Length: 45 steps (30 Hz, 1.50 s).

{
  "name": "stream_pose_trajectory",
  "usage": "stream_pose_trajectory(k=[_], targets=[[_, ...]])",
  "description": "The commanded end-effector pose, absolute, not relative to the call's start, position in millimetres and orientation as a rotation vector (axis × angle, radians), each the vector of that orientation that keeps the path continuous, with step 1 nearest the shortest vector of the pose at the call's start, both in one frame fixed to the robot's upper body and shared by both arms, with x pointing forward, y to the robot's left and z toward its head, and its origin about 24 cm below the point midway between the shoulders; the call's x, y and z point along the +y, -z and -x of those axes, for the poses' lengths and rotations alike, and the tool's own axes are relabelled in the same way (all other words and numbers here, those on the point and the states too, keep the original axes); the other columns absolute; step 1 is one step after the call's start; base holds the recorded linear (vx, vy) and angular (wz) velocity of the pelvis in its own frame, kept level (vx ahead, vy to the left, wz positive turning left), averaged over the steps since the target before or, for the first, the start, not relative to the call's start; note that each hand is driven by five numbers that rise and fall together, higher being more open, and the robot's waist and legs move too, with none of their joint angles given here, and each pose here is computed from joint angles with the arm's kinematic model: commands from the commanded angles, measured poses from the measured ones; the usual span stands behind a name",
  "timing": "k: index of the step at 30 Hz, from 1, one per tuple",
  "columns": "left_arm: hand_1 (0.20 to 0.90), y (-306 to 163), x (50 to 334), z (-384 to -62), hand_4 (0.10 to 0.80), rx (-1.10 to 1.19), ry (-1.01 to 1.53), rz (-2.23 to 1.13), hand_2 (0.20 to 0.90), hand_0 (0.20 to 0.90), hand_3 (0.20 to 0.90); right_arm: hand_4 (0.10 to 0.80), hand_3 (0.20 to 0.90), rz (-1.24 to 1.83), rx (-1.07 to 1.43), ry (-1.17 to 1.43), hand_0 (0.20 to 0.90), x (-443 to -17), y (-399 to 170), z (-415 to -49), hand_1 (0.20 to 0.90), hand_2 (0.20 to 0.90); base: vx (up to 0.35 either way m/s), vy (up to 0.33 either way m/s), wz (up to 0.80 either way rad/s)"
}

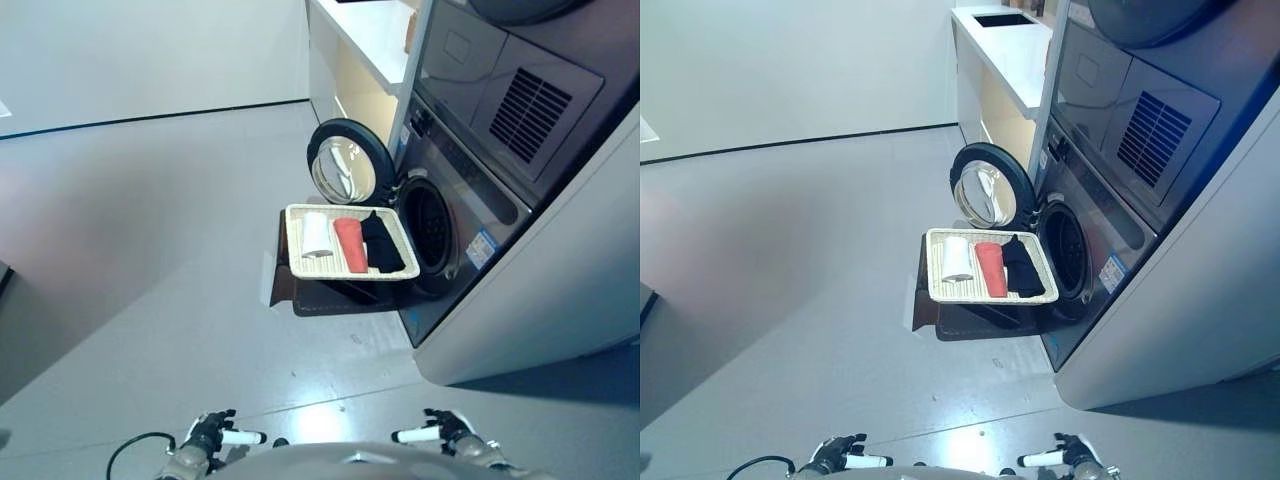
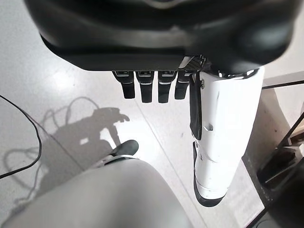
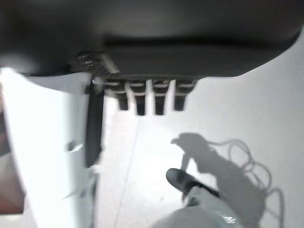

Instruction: Pick up the clothes and place them into the washing machine

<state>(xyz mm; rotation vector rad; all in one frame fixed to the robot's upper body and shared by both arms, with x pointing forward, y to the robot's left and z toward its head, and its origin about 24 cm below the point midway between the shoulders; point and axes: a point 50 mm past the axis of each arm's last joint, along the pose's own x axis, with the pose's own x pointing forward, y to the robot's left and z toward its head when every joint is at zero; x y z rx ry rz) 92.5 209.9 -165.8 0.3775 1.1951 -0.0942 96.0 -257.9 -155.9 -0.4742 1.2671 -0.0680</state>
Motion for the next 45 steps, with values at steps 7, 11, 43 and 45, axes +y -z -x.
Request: stream_pose_trajectory(k=[7, 11, 43, 45], targets=[[0.900, 151.2, 228.4, -134.2, 0.800, 1.093, 0.055, -0.461, 0.900, 0.900, 0.900, 0.800, 0.900, 0.374, 1.212, 0.169, 0.900, -259.5, 150.0, -117.4, 0.900, 0.900, 0.302, -0.077, 0.05], [0.900, 148.6, 230.7, -139.3, 0.800, 1.067, 0.009, -0.451, 0.900, 0.900, 0.900, 0.800, 0.900, 0.379, 1.210, 0.151, 0.900, -252.8, 152.2, -115.9, 0.900, 0.900, 0.299, -0.159, 0.11], [0.900, 161.7, 211.7, -103.2, 0.800, 1.116, -0.067, -0.326, 0.900, 0.900, 0.900, 0.800, 0.900, 0.477, 1.222, 0.154, 0.900, -271.9, 148.0, -109.4, 0.900, 0.900, 0.284, -0.137, -0.15], [0.900, 161.1, 211.2, -105.8, 0.800, 1.110, -0.050, -0.343, 0.900, 0.900, 0.900, 0.800, 0.900, 0.475, 1.222, 0.156, 0.900, -272.5, 147.6, -110.2, 0.900, 0.900, 0.204, 0.098, -0.27]])
